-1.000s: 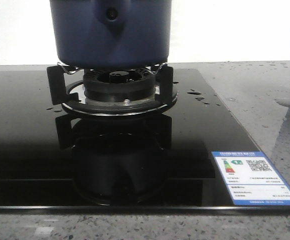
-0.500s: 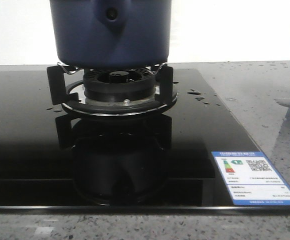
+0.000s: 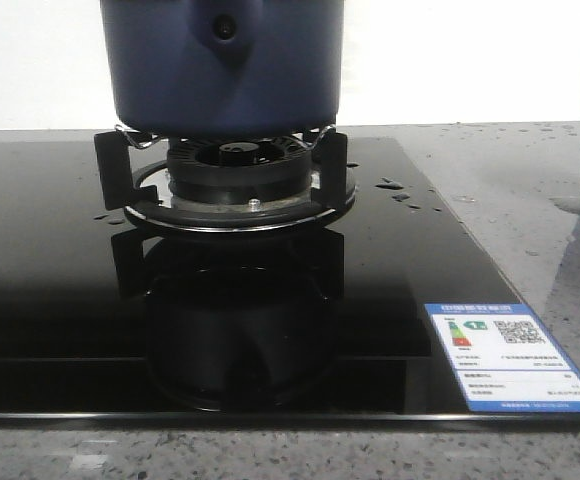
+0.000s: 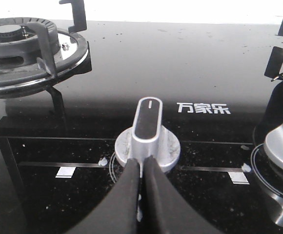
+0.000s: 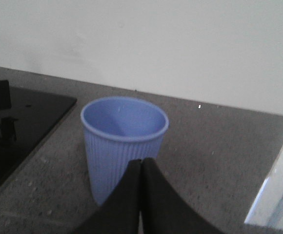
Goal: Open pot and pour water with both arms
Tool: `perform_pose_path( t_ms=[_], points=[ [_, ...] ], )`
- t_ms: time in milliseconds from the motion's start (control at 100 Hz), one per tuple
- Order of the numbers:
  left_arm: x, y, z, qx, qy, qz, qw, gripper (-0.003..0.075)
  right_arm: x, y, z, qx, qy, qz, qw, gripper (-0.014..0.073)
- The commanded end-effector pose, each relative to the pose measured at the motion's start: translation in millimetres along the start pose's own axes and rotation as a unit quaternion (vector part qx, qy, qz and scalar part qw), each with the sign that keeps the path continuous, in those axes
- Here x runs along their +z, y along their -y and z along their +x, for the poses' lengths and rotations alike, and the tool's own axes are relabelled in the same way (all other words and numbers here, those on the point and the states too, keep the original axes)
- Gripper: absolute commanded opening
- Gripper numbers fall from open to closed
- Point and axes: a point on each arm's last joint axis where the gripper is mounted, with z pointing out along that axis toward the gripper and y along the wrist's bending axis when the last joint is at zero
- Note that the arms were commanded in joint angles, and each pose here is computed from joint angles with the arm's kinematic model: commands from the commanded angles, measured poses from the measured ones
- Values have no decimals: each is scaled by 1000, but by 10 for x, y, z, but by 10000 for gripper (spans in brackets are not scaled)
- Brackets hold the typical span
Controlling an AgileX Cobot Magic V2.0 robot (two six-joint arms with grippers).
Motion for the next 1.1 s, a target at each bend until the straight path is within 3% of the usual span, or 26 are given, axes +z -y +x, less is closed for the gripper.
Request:
perform_pose_path(
  t_ms=[0,200,230,400,510,1090],
  points=[
    [17,-1,61,-10,16,-1,1000,-19,-59,-34,119,32,18,-9,999,-74],
    [17,-1,61,-10,16,-1,1000,-19,-167,-110,721,64,3,-8,998,-74],
    [17,-1,61,-10,16,-1,1000,-19,-182,-92,767,64,-25,3,998,-74],
    [17,-1,61,-10,16,-1,1000,-19,-206,-71,834,79,-54,21,995,-74],
    [17,-1,61,-10,16,-1,1000,-19,-216,-81,901,118,-90,22,989,-74],
    [17,-1,61,-10,16,-1,1000,-19,-238,-86,880,131,-71,18,989,-74]
  ],
)
